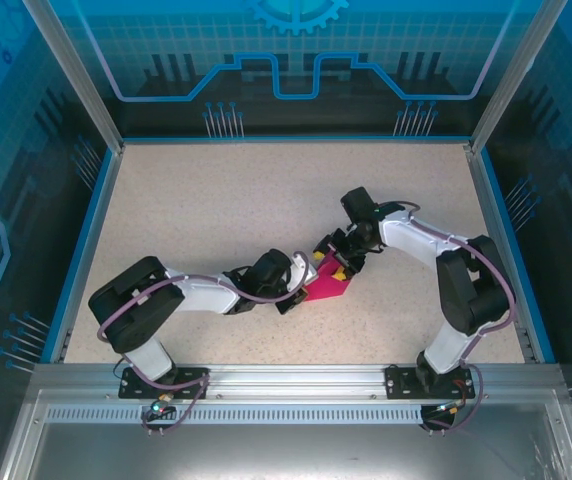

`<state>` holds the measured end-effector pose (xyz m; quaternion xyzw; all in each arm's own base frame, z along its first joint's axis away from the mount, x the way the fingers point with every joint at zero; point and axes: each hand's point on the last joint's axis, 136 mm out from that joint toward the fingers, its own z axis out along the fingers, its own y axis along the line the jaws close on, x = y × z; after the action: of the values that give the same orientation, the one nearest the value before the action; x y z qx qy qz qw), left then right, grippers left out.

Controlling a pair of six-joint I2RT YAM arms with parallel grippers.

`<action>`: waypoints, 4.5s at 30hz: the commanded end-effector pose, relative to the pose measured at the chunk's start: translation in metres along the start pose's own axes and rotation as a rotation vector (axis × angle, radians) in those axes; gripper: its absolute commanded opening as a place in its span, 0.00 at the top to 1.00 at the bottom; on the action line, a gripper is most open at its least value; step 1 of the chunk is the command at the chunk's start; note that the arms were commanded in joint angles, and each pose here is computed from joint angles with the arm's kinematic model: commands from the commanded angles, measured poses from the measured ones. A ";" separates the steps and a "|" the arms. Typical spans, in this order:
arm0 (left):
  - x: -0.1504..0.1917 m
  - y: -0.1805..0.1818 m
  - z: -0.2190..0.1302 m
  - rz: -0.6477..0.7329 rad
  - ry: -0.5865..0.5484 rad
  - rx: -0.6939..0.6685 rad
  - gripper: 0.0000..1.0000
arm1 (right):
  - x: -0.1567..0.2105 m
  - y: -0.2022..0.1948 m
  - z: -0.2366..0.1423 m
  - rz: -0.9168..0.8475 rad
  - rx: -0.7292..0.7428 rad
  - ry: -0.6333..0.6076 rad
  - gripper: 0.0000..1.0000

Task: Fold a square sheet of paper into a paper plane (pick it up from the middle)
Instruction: Fourth fold the wing at the center of the table.

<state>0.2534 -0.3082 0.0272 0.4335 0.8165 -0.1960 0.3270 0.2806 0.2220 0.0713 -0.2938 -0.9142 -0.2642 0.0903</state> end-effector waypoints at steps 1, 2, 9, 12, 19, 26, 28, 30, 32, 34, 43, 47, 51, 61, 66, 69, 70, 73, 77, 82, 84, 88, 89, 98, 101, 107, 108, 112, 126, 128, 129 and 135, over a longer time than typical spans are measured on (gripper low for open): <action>-0.003 0.004 -0.002 0.052 0.014 -0.014 0.82 | 0.009 -0.008 0.006 0.060 0.023 0.061 0.39; -0.002 0.004 -0.002 0.046 0.016 -0.014 0.82 | 0.009 -0.008 0.006 0.064 0.022 0.064 0.38; -0.008 -0.002 -0.004 0.005 -0.013 0.016 0.80 | 0.011 -0.011 0.009 0.090 0.031 0.068 0.58; -0.010 -0.003 -0.005 -0.023 -0.027 0.028 0.77 | 0.011 -0.011 0.008 0.097 0.025 0.067 0.75; -0.029 -0.013 -0.014 -0.107 -0.112 0.085 0.71 | 0.013 -0.014 0.009 0.108 0.025 0.068 0.84; -0.026 -0.014 -0.008 -0.136 -0.109 0.098 0.77 | 0.014 -0.012 0.010 0.105 0.019 0.078 0.82; -0.023 -0.014 -0.006 -0.138 -0.101 0.100 0.79 | 0.014 -0.011 0.009 0.103 0.014 0.080 0.81; -0.022 -0.014 -0.005 -0.138 -0.097 0.099 0.79 | 0.015 -0.011 0.009 0.103 0.012 0.081 0.80; -0.021 -0.013 -0.004 -0.140 -0.092 0.097 0.76 | 0.015 -0.010 0.009 0.104 0.009 0.083 0.80; -0.020 -0.013 -0.002 -0.139 -0.089 0.096 0.75 | 0.015 -0.009 0.009 0.106 0.008 0.086 0.80; -0.017 -0.012 0.001 -0.147 -0.083 0.098 0.85 | 0.014 -0.010 0.009 0.107 0.012 0.088 0.78; -0.021 -0.011 -0.002 -0.178 -0.095 0.119 0.88 | 0.012 -0.013 0.007 0.090 0.022 0.076 0.66; -0.028 -0.011 -0.009 -0.263 -0.114 0.186 0.90 | 0.006 -0.018 -0.004 0.029 0.038 0.015 0.47; -0.041 -0.019 -0.015 -0.459 -0.049 0.348 0.91 | -0.005 -0.021 -0.038 -0.215 -0.011 -0.156 0.30; -0.047 -0.023 -0.010 -0.555 -0.014 0.408 0.92 | -0.004 -0.024 -0.045 -0.320 -0.047 -0.212 0.28; -0.049 -0.023 -0.005 -0.626 0.012 0.432 0.93 | -0.003 -0.023 -0.049 -0.378 -0.087 -0.246 0.28; -0.049 -0.024 -0.003 -0.651 0.021 0.438 0.93 | -0.002 -0.029 -0.046 -0.389 -0.083 -0.251 0.28; -0.048 -0.023 0.003 -0.713 0.047 0.441 0.94 | -0.002 -0.033 -0.044 -0.422 -0.096 -0.266 0.29; -0.048 -0.023 0.009 -0.783 0.073 0.447 0.94 | -0.001 -0.038 -0.037 -0.439 -0.105 -0.257 0.33; -0.049 -0.018 0.012 -0.856 0.084 0.439 0.95 | -0.005 -0.047 -0.025 -0.435 -0.093 -0.254 0.38; -0.047 -0.015 0.014 -0.892 0.091 0.437 0.95 | -0.007 -0.048 -0.019 -0.425 -0.095 -0.246 0.40; -0.044 -0.013 0.017 -0.936 0.102 0.444 0.95 | -0.011 -0.044 -0.009 -0.413 -0.110 -0.233 0.43; -0.044 -0.013 0.017 -0.941 0.104 0.447 0.95 | -0.013 -0.043 -0.008 -0.408 -0.114 -0.234 0.44; -0.046 -0.013 0.020 -0.958 0.124 0.460 0.94 | -0.022 -0.045 0.004 -0.358 -0.091 -0.233 0.45; -0.044 -0.013 0.023 -0.966 0.134 0.461 0.94 | -0.025 -0.048 0.009 -0.337 -0.080 -0.232 0.45; -0.042 -0.009 0.025 -0.981 0.141 0.451 0.90 | -0.029 -0.050 0.013 -0.322 -0.054 -0.224 0.44; -0.042 -0.009 0.025 -0.981 0.143 0.453 0.90 | -0.029 -0.052 0.014 -0.318 -0.045 -0.223 0.45; -0.041 -0.010 0.026 -0.982 0.150 0.462 0.87 | -0.032 -0.054 0.018 -0.307 -0.029 -0.220 0.45; -0.046 -0.008 0.021 -0.943 0.141 0.464 0.73 | -0.036 -0.066 0.026 -0.254 0.034 -0.203 0.44; -0.044 -0.008 0.024 -0.927 0.140 0.463 0.75 | -0.036 -0.064 0.026 -0.255 0.031 -0.199 0.44; -0.045 -0.007 0.025 -0.923 0.137 0.460 0.76 | -0.036 -0.064 0.026 -0.255 0.033 -0.200 0.44; -0.049 -0.009 0.029 -0.908 0.127 0.496 0.80 | -0.035 -0.065 0.026 -0.255 0.038 -0.195 0.44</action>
<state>0.2738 -0.3529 0.0380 0.0891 0.8809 -0.4626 0.0460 0.2746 0.1844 0.0211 -0.1800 -0.9495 -0.2535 -0.0432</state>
